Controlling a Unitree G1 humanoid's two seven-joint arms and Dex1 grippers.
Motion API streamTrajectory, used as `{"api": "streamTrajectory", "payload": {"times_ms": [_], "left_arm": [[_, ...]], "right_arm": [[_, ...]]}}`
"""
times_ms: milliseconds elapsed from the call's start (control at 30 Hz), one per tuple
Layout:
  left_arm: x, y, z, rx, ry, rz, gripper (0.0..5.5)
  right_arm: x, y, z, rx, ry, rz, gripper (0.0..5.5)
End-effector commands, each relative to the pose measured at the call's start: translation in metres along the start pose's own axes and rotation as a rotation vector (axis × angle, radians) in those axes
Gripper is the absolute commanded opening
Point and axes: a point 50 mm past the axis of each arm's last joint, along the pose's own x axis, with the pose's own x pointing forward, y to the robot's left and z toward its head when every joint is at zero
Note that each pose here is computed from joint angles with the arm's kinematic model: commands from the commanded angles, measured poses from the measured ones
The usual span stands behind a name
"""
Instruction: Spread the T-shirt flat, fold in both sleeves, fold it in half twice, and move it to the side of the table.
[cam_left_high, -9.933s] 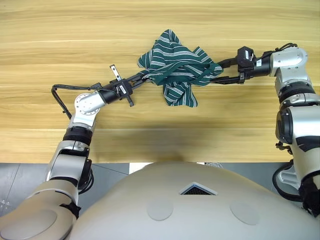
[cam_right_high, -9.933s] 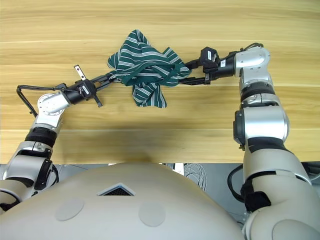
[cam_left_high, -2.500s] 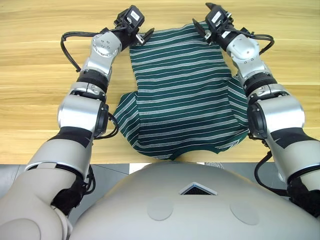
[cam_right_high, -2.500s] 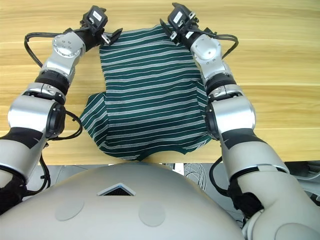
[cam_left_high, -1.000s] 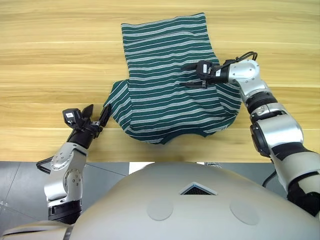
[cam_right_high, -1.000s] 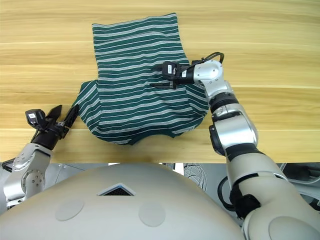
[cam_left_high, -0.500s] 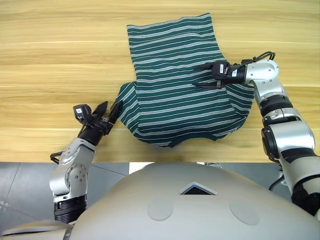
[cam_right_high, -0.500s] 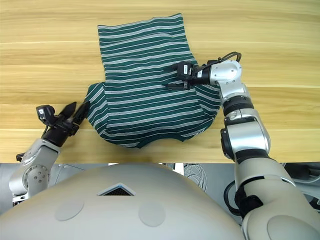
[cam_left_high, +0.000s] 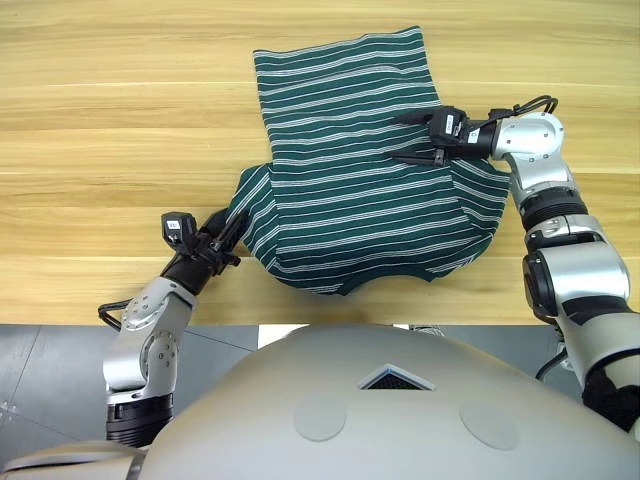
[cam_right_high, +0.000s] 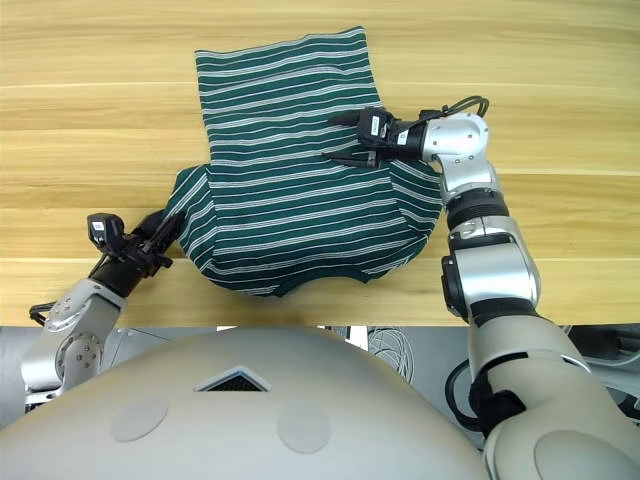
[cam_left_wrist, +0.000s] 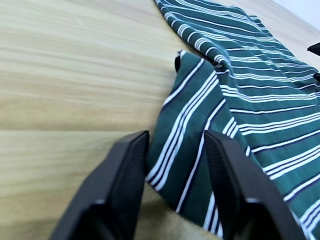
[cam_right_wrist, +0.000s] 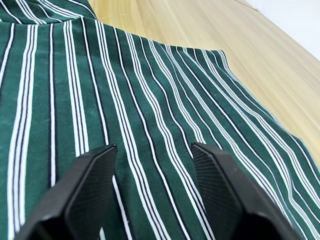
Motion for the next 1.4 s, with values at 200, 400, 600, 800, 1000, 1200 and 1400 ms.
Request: {"api": "streamTrajectory", "payload": {"times_ms": [200, 400, 600, 800, 1000, 1200, 1400], "left_arm": [[-0.002, 0.002, 0.002, -0.032, -0.008, 0.000, 0.45], [0.009, -0.017, 0.032, -0.046, -0.116, -0.109, 0.01], [0.022, -0.040, 0.060, -0.019, -0.143, -0.238, 0.01], [0.045, -0.070, 0.047, 0.054, 0.017, -0.375, 0.01], [0.061, -0.091, 0.032, 0.237, 0.155, -0.474, 0.01], [0.065, -0.092, 0.029, 0.331, 0.188, -0.469, 0.01], [0.066, -0.105, 0.030, 0.395, 0.194, -0.541, 0.90]], "right_arm": [[-0.005, -0.010, 0.009, -0.035, -0.041, -0.066, 2.77], [-0.015, -0.008, 0.008, -0.034, -0.066, -0.112, 2.77], [-0.020, 0.001, 0.003, -0.012, -0.078, -0.138, 2.77], [-0.023, 0.009, -0.002, 0.007, -0.080, -0.151, 2.77], [-0.018, 0.015, -0.004, 0.019, -0.091, -0.158, 2.77], [-0.016, 0.019, -0.005, 0.033, -0.103, -0.164, 2.77], [-0.010, 0.022, -0.007, 0.047, -0.110, -0.168, 2.77]]}}
